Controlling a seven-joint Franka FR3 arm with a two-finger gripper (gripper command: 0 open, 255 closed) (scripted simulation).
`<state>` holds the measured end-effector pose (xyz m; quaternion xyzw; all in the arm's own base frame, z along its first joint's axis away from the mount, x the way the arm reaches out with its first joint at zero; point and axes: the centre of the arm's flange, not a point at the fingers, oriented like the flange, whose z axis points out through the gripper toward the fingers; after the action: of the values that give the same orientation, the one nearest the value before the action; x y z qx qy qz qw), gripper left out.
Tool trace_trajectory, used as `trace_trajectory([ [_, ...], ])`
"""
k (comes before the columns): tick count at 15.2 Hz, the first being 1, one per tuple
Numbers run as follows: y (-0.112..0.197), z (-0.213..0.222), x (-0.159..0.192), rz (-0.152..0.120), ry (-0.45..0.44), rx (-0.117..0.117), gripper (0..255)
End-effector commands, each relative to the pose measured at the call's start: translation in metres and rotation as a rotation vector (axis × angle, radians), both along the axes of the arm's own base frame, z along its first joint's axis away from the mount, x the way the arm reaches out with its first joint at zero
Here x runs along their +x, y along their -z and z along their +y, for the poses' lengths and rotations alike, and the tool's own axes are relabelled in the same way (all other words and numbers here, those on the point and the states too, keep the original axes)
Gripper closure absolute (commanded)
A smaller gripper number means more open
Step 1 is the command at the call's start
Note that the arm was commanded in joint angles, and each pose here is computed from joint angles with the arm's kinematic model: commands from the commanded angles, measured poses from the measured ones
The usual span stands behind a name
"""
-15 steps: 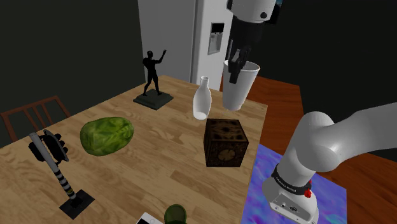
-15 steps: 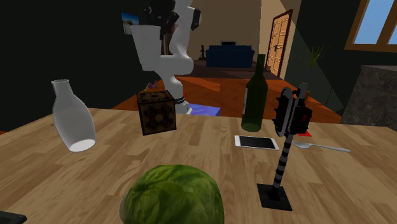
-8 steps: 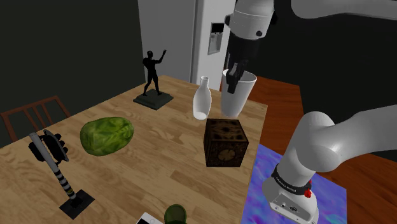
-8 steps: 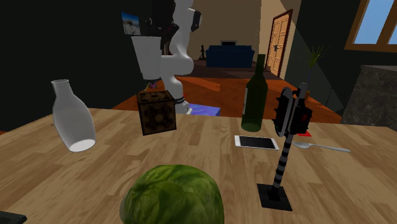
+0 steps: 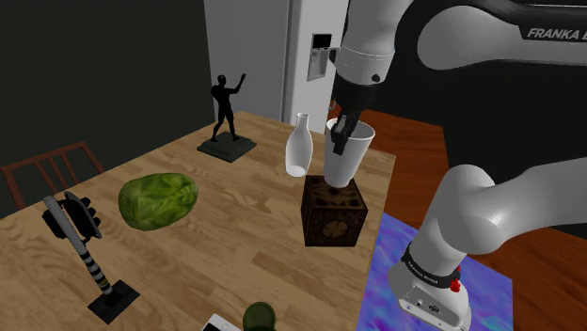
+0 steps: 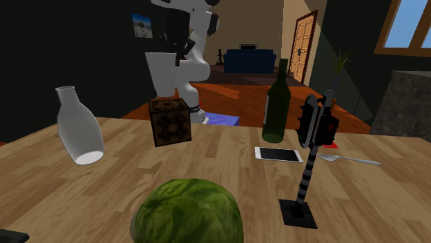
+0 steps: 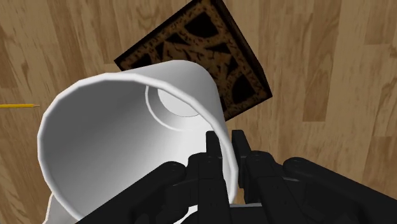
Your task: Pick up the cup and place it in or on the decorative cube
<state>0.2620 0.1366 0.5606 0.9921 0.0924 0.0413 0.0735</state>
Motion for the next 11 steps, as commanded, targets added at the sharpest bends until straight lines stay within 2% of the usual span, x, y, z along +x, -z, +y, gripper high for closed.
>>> trace_trajectory([
  [1, 0.01, -0.001, 0.001, -0.001, 0.0, 0.0, 255],
  [6, 0.036, -0.001, 0.001, -0.001, 0.0, 0.0, 255],
  [11, 0.036, -0.001, 0.001, -0.001, 0.0, 0.0, 255],
])
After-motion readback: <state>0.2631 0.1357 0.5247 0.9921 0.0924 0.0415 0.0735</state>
